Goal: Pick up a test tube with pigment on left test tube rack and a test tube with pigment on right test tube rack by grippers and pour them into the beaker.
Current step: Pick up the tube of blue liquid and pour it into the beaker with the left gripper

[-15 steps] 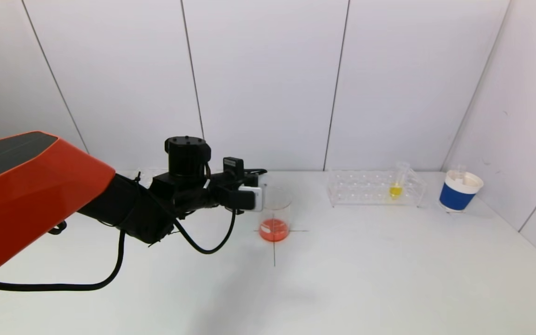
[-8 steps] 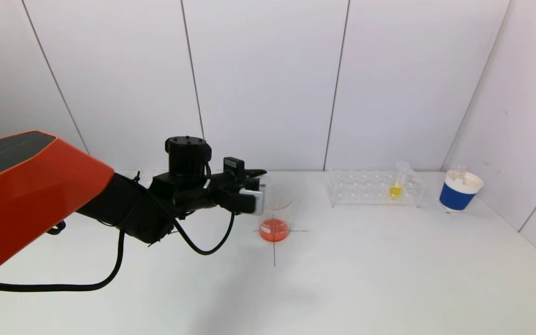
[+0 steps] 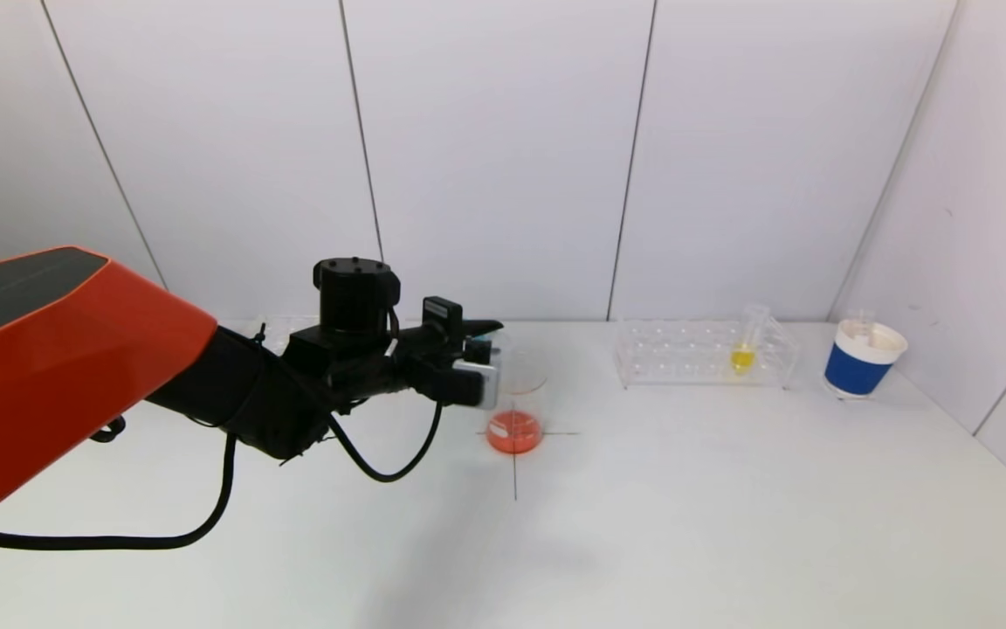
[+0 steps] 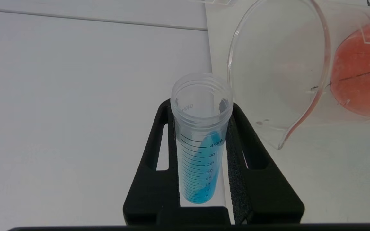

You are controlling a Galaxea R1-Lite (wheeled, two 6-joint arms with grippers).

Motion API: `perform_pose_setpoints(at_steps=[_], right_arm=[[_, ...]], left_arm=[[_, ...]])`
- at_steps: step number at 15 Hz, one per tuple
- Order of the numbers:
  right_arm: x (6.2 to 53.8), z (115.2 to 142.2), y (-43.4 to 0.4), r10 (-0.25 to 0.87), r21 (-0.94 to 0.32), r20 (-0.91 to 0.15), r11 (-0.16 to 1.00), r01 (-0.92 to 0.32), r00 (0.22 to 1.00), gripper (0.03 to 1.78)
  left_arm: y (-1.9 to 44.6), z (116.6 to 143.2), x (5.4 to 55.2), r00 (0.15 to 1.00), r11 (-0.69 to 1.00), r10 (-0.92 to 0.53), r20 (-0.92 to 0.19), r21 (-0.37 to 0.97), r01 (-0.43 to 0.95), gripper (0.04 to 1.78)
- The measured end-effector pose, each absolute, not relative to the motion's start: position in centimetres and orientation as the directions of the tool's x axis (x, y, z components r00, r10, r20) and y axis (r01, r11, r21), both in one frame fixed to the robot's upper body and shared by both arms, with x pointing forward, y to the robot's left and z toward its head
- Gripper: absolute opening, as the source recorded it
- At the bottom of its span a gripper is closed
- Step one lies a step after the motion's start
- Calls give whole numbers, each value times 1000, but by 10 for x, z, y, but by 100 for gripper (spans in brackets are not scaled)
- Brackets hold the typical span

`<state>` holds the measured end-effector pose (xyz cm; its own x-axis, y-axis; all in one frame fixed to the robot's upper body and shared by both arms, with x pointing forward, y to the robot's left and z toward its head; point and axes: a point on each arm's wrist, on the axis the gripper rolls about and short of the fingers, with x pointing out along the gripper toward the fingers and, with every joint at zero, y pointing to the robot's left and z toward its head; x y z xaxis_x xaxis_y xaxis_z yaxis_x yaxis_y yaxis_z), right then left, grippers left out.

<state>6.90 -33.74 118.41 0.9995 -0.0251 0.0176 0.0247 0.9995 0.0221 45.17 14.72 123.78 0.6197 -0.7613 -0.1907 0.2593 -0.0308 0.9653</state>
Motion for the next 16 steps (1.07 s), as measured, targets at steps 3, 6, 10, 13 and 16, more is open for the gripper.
perform_pose_setpoints(at_steps=[3,6,10,13,16], right_arm=[[69,1184,-337,-25,22,18,999,25,1000,177],[69,1184,-337,-25,22,18,999,25,1000,177],[69,1184,-337,-25,22,18,999,25,1000,177],[69,1184,-337,-25,22,18,999,25,1000,177],[69,1184,-337,-24,22,18,999,24,1000,177]], left_arm=[[146,1237,451,619,-41,-761,-193,967,251,44],[146,1237,451,626,-47,-755,-193,969,243,44],[146,1237,451,633,-55,-749,-196,971,234,44],[146,1238,451,639,-63,-744,-194,973,222,44],[142,1238,450,648,-69,-737,-193,975,212,44]])
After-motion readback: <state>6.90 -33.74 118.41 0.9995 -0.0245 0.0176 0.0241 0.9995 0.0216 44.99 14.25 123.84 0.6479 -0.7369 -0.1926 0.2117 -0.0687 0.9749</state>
